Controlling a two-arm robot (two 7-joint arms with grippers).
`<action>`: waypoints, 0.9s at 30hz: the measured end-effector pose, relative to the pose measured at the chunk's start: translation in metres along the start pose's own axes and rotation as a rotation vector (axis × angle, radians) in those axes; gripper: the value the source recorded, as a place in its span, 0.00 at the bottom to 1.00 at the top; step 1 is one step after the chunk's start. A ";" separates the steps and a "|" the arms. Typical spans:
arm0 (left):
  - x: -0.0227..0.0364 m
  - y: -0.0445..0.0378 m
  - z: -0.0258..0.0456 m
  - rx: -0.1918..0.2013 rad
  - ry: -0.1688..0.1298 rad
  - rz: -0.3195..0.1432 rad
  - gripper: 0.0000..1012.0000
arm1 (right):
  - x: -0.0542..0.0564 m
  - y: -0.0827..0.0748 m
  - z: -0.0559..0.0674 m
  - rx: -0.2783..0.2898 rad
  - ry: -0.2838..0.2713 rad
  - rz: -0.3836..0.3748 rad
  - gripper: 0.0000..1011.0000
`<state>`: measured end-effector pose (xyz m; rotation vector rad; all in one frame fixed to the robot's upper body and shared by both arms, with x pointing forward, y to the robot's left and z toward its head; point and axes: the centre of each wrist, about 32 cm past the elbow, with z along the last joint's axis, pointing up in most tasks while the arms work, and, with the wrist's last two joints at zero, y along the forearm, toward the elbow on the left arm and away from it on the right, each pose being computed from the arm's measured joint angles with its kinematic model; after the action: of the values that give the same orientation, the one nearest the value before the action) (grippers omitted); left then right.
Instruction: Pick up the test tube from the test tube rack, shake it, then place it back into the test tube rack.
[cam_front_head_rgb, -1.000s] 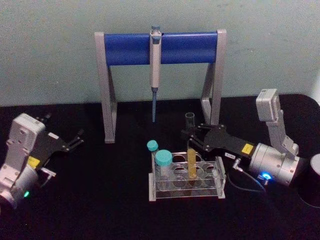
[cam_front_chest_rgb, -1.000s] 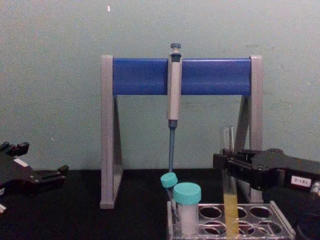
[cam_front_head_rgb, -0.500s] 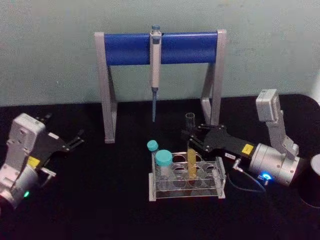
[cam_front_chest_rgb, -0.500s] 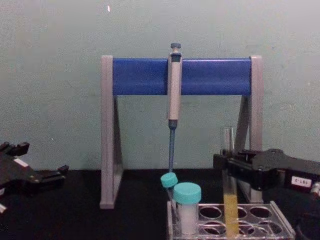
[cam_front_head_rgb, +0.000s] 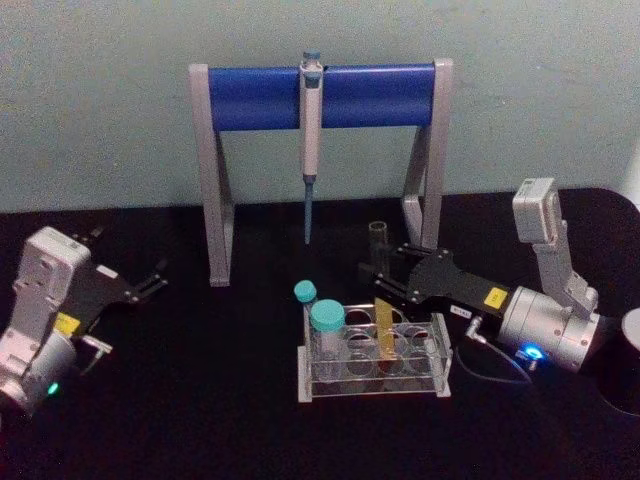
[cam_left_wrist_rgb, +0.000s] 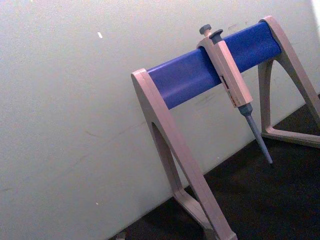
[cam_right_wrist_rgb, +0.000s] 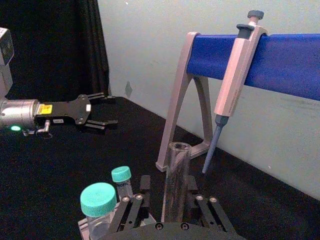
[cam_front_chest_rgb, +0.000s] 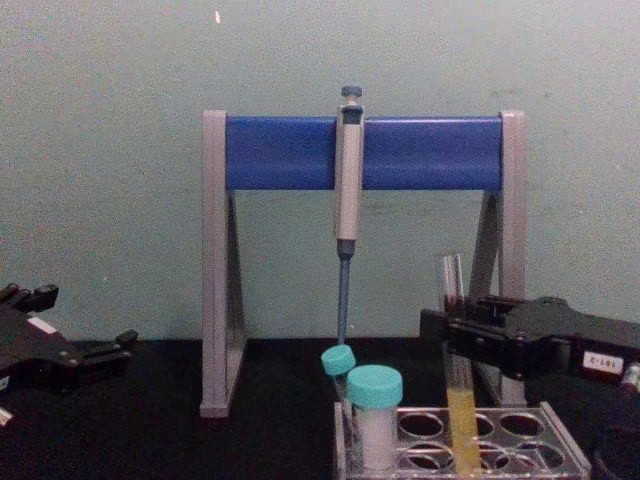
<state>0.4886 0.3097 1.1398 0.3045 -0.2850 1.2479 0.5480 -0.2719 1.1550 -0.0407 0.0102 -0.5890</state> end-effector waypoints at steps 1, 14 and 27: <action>0.0000 0.0000 0.0000 0.000 0.000 0.000 0.99 | 0.000 0.000 0.000 0.000 0.000 0.000 0.43; 0.0000 0.0000 0.0000 0.000 0.000 0.000 0.99 | 0.000 0.000 0.000 0.000 0.000 0.000 0.83; 0.0000 0.0000 0.0000 0.000 0.000 0.000 0.99 | 0.000 0.000 0.000 0.000 0.000 0.000 0.99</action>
<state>0.4886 0.3097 1.1398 0.3045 -0.2851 1.2480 0.5480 -0.2718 1.1549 -0.0406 0.0105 -0.5890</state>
